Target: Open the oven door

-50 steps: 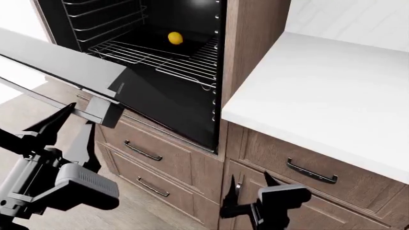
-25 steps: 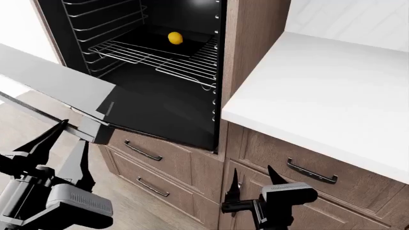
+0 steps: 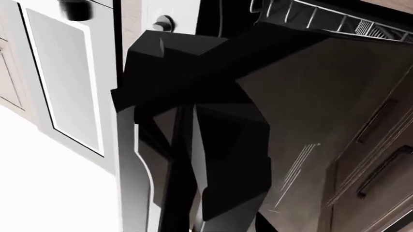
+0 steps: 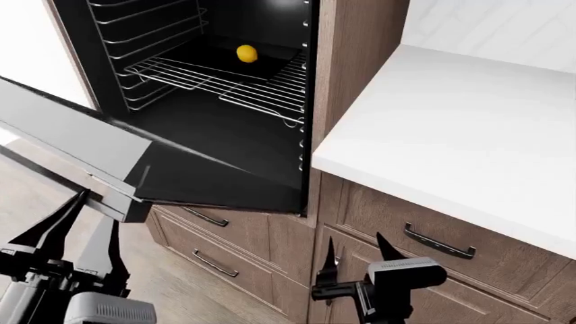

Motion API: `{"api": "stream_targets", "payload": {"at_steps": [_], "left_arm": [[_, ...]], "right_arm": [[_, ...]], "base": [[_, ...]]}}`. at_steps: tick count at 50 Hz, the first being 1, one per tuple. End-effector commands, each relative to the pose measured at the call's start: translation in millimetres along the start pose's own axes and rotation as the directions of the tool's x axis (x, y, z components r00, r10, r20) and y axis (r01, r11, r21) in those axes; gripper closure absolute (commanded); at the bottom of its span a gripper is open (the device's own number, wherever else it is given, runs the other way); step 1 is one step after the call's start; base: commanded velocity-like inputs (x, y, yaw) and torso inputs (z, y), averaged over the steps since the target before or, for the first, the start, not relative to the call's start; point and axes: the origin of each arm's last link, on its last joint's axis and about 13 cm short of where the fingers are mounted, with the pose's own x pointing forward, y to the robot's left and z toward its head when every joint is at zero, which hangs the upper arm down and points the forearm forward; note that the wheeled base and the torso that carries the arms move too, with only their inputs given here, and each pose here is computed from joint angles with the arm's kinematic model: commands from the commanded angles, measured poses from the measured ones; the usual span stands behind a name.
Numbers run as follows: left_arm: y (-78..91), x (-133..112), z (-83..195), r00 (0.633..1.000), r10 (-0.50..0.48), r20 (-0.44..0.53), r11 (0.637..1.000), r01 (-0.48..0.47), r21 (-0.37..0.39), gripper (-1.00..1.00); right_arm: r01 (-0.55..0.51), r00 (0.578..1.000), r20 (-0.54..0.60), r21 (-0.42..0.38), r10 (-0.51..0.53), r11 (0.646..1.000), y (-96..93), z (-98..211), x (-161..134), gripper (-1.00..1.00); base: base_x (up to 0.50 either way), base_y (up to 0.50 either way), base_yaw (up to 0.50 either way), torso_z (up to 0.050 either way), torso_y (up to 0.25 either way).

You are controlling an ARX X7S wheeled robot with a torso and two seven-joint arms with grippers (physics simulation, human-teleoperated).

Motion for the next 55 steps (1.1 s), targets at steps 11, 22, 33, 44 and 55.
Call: {"api": "stream_targets", "payload": {"at_steps": [11, 22, 33, 44, 55], "left_arm": [[35.5, 49, 6, 0.888, 0.412, 0.204, 0.901, -0.43, 0.058, 1.0], [19.7, 21, -16, 0.896, 0.401, 0.191, 0.902, -0.422, 0.088, 1.0], [11.8, 16, -24, 0.876, 0.44, 0.2, 0.881, -0.464, 0.095, 1.0], [-8.0, 5, -37, 0.883, 0.434, 0.178, 0.885, -0.455, 0.095, 1.0], [-21.8, -6, -51, 0.885, 0.441, 0.148, 0.885, -0.456, 0.094, 1.0]], "right_arm": [[-0.02, 1.0, -0.005, -0.093, 0.02, 0.995, 0.5, 3, -1, -1.0], [0.01, 1.0, -0.004, -0.092, -0.011, 0.996, -0.3, 4, 0, -1.0], [0.02, 1.0, 0.002, -0.086, -0.02, 0.996, -1.2, 5, 0, -1.0], [0.02, 1.0, 0.001, -0.084, -0.02, 0.996, -0.9, 4, -1, -1.0], [0.016, 1.0, -0.003, -0.086, -0.016, 0.996, -0.6, 3, -1, -1.0]], "base": [[0.0, 0.0, 0.0, 0.001, 0.005], [0.0, 0.0, 0.0, 0.002, 0.005], [0.0, 0.0, 0.0, 0.002, 0.005], [0.0, 0.0, 0.0, 0.001, 0.004], [0.0, 0.0, 0.0, 0.002, 0.004]]}}
